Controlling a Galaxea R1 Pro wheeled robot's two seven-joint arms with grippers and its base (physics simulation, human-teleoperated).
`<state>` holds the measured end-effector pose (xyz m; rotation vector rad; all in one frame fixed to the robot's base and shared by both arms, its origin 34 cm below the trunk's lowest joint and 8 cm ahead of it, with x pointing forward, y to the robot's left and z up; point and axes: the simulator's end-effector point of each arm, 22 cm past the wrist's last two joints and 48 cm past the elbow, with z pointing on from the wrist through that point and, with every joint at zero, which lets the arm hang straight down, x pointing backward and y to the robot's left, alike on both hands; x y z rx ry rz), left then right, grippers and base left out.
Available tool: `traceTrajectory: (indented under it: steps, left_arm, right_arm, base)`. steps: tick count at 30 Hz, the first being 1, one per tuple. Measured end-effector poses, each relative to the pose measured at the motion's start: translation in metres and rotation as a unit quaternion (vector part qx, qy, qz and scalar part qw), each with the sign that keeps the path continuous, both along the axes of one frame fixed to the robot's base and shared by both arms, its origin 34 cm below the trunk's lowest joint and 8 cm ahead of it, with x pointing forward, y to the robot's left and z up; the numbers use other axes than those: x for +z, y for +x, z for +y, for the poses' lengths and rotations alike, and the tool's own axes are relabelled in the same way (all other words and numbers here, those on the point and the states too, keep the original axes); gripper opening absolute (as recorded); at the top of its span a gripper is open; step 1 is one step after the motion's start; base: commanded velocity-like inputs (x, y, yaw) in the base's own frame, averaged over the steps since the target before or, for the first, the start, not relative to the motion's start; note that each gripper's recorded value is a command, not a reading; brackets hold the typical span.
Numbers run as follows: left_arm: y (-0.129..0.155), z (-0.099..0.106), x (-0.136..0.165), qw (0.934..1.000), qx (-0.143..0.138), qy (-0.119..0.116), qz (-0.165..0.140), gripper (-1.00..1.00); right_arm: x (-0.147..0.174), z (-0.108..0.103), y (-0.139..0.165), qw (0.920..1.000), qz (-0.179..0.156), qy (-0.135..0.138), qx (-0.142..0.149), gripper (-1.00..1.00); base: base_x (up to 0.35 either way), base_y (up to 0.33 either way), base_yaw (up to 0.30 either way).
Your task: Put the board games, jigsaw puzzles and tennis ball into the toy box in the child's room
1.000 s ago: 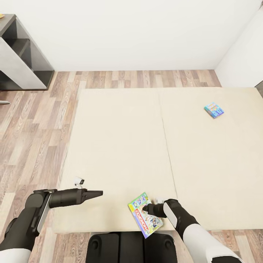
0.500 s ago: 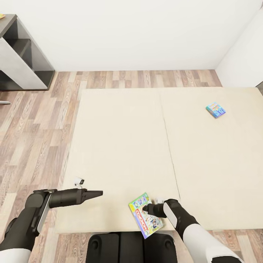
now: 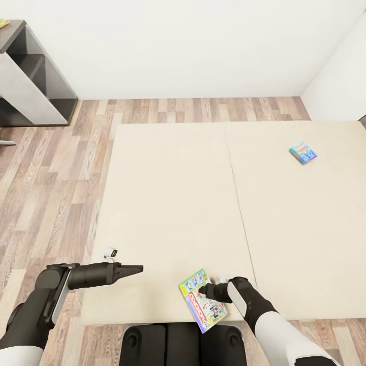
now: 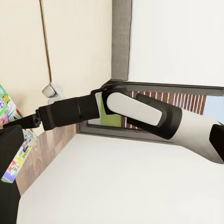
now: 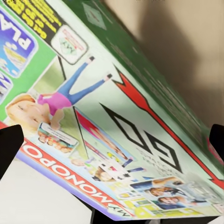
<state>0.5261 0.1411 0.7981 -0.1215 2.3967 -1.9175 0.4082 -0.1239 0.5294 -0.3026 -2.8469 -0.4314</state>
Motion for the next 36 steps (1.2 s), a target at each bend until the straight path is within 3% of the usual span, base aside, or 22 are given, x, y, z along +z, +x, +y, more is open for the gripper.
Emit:
traceTrajectory:
  steps: [36]
  left_arm:
    - [0.0,0.0,-0.0001,1.0,0.0,0.0,0.0,1.0]
  right_arm:
    - [-0.0007,-0.0071,0.0004,1.0,0.002,-0.003,-0.004,1.0]
  base:
    - [0.0,0.0,0.0]
